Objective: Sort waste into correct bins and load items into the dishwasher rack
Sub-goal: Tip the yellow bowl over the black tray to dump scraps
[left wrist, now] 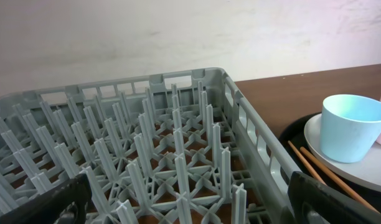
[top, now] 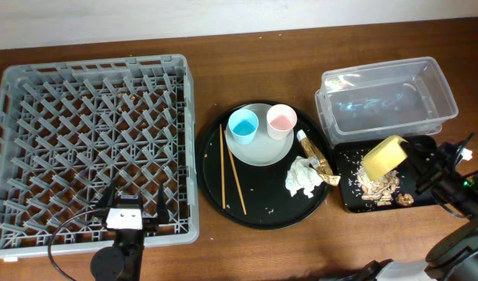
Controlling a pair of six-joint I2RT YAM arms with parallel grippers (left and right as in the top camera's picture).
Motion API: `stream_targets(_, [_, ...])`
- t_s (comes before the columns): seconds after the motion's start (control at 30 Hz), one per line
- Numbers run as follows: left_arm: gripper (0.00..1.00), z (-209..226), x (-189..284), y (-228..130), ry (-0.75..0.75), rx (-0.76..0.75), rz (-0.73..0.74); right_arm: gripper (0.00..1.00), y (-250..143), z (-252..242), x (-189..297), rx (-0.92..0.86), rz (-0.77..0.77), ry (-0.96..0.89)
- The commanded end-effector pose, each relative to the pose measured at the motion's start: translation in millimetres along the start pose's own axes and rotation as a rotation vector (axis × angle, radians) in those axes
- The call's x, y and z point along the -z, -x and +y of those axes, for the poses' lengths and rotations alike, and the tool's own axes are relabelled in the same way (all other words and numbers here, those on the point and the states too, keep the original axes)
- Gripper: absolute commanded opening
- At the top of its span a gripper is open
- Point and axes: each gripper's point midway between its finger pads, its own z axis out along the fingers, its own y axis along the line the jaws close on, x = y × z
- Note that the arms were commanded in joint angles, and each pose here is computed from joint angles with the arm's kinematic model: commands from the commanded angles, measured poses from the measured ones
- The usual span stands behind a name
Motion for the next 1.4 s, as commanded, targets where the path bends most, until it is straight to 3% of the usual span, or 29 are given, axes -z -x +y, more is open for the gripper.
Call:
stream_targets(0.0, [0.99, -2.7, 0.0, -1.2, -0.014, -0.016, -0.001, 0.05, -2.7, 17.1, 4.3, 0.104, -0.018, 0.029])
stream_targets(0.07, [0.99, -2.7, 0.0, -1.2, -0.014, -0.016, -0.001, 0.05, -14.5, 22.7, 3.7, 0.041, -0.013, 0.029])
stream_targets(0.17, [0.99, -2.7, 0.0, -1.3, -0.014, -0.016, -0.001, 0.09, -17.3, 30.9, 6.1, 0.125, -0.022, 0.030])
stream_targets(0.3, [0.99, -2.7, 0.0, -1.2, -0.014, -0.016, -0.001, 0.09, -27.3, 38.9, 7.0, 0.103, -0.018, 0.018])
stream_targets(0.37, [0.99, -2.7, 0.0, -1.2, -0.014, -0.016, -0.001, 0.09, -35.5, 48.6, 7.8, 0.210, 0.000, -0.031])
stream_targets(0.63, [0.99, -2.7, 0.0, -1.2, -0.014, -0.016, -0.001, 0.09, -72.6, 57.7, -7.0, 0.619, 0.208, -0.716])
stream_targets(0.8, [0.99, -2.7, 0.0, -1.2, -0.014, -0.016, -0.001, 0.05, -60.0, 37.4, 3.7, 0.619, 0.197, -0.830])
stream_targets(0.9, [0.99, -2.7, 0.0, -1.3, -0.014, -0.016, -0.001, 0.31, -62.3, -17.5, -2.1, 0.577, 0.295, -1.004])
stream_targets(1.0, [0.99, -2.7, 0.0, -1.2, -0.014, -0.016, -0.001, 0.34, -31.7, -78.5, -12.9, 0.680, 0.126, -1.467])
stream_targets(1.03, [0.99, -2.6, 0.0, -1.2, -0.013, -0.016, -0.001, 0.34, -33.8, -79.0, -23.1, 0.756, 0.134, -1.495])
stream_targets(1.1, [0.99, -2.7, -0.1, -1.5, -0.014, -0.016, 0.001, 0.35, -17.4, -73.2, -19.7, 0.816, -0.048, -1.647])
stream_targets(1.37, [0.99, -2.7, -0.1, -1.6, -0.014, -0.016, 0.001, 0.39, 16.0, -117.3, -41.1, 0.822, -0.013, -1.723])
